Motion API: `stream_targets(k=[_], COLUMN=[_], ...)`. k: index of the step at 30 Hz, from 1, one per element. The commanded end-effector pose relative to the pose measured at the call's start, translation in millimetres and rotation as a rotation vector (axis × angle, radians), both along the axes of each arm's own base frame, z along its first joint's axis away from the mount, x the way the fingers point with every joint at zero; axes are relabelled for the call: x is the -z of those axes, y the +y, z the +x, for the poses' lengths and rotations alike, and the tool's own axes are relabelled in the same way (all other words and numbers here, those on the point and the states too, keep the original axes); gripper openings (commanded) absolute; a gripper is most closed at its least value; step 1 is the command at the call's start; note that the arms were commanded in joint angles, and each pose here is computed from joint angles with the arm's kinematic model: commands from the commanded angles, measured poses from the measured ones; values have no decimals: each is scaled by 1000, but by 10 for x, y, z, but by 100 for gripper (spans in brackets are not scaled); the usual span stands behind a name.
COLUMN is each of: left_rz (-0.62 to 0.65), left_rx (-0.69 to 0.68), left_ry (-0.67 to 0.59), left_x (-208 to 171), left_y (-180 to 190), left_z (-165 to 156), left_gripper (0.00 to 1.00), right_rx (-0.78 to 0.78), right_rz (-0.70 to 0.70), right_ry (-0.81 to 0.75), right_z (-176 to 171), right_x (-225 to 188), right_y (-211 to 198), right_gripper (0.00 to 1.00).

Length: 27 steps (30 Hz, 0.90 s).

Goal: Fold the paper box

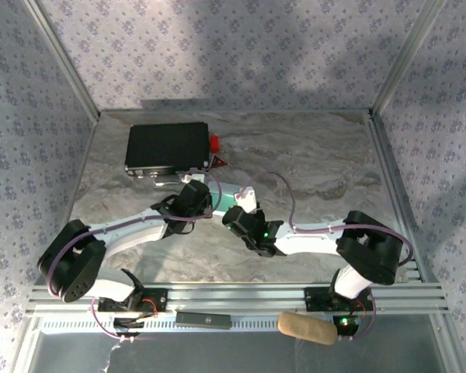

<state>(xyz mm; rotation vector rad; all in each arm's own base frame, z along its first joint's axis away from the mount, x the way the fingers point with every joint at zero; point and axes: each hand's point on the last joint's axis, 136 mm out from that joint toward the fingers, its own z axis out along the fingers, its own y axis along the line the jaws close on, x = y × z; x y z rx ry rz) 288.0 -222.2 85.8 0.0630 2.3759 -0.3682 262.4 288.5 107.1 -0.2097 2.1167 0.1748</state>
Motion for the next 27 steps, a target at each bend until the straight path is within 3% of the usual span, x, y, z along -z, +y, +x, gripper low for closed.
stream_targets(k=[1,13,17,23,27], left_rz=[3,20,24,17,10], left_rx=[-22,-52,-61,-79,-77], left_ry=[2,-9,-5,7,29], left_x=[64,83,87,78,92], left_y=[1,-13,-27,-55,-67], left_z=[-43,-50,-31,-8,-37], left_gripper=[2,2,2,2,13], right_rx=[-1,-99,-140,-214,-218], right_rz=[73,242,238,225,267], right_ry=[65,170,202,211,202], right_z=[-152,-647,-717,-855,-916], right_x=[-55,-40,-46,-90,-224], right_y=[41,183,207,249,130], right_gripper=[56,64,66,77,78])
